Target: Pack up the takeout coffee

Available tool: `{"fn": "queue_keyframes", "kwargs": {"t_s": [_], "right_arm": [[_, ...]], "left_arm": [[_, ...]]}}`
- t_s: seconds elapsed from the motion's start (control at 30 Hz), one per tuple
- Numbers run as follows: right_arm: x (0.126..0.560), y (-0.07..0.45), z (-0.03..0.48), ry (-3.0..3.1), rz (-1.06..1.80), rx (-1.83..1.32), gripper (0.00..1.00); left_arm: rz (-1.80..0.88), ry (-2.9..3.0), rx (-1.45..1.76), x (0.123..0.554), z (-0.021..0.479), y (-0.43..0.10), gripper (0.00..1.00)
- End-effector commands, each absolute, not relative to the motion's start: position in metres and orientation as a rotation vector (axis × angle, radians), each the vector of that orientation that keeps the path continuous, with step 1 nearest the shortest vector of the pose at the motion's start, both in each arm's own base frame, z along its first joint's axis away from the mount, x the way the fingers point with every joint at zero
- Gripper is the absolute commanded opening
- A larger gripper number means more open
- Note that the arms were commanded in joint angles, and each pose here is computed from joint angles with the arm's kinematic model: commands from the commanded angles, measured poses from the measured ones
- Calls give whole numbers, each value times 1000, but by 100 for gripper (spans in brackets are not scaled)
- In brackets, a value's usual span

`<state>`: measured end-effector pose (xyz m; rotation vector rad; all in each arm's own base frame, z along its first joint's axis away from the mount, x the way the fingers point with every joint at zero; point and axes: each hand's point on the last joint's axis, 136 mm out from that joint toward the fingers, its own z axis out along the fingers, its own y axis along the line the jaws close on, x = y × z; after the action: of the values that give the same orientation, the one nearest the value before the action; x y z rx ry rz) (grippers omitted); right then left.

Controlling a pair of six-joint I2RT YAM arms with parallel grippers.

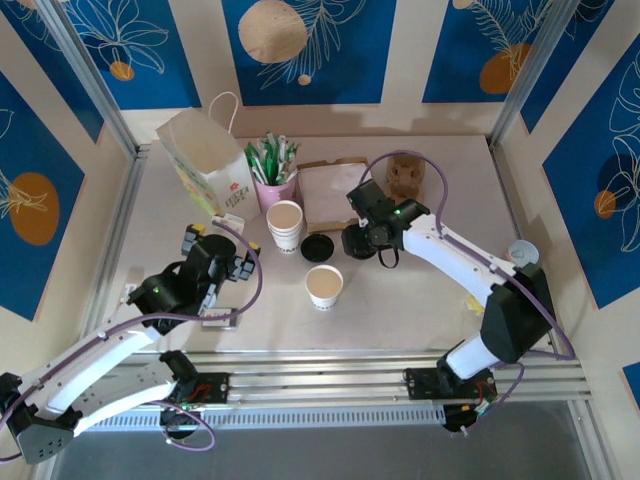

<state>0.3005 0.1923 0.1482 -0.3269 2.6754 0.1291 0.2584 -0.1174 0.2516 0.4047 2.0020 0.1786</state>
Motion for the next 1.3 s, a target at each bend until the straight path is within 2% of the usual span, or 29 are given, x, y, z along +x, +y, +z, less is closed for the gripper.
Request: {"fn": "queue_keyframes", "kwargs": {"t_s": [0.0, 0.27, 0.57, 0.83, 1.27], "right_arm": [[281, 198, 171, 2659, 132, -402, 65], [245, 227, 195, 2614, 216, -550, 65], [212, 263, 173, 2671, 285, -707, 64], [200, 277, 154, 2706, 255, -772, 64], [206, 277, 139, 2722, 137, -797, 64]], "left_arm": [[170, 2000, 394, 261, 254, -117, 100], [165, 1998, 389, 260, 255, -116, 100], [165, 1998, 389, 260, 255, -116, 100], [170, 1997, 386, 260, 255, -115, 100], [164, 1997, 387, 259, 256, -115, 100]]}}
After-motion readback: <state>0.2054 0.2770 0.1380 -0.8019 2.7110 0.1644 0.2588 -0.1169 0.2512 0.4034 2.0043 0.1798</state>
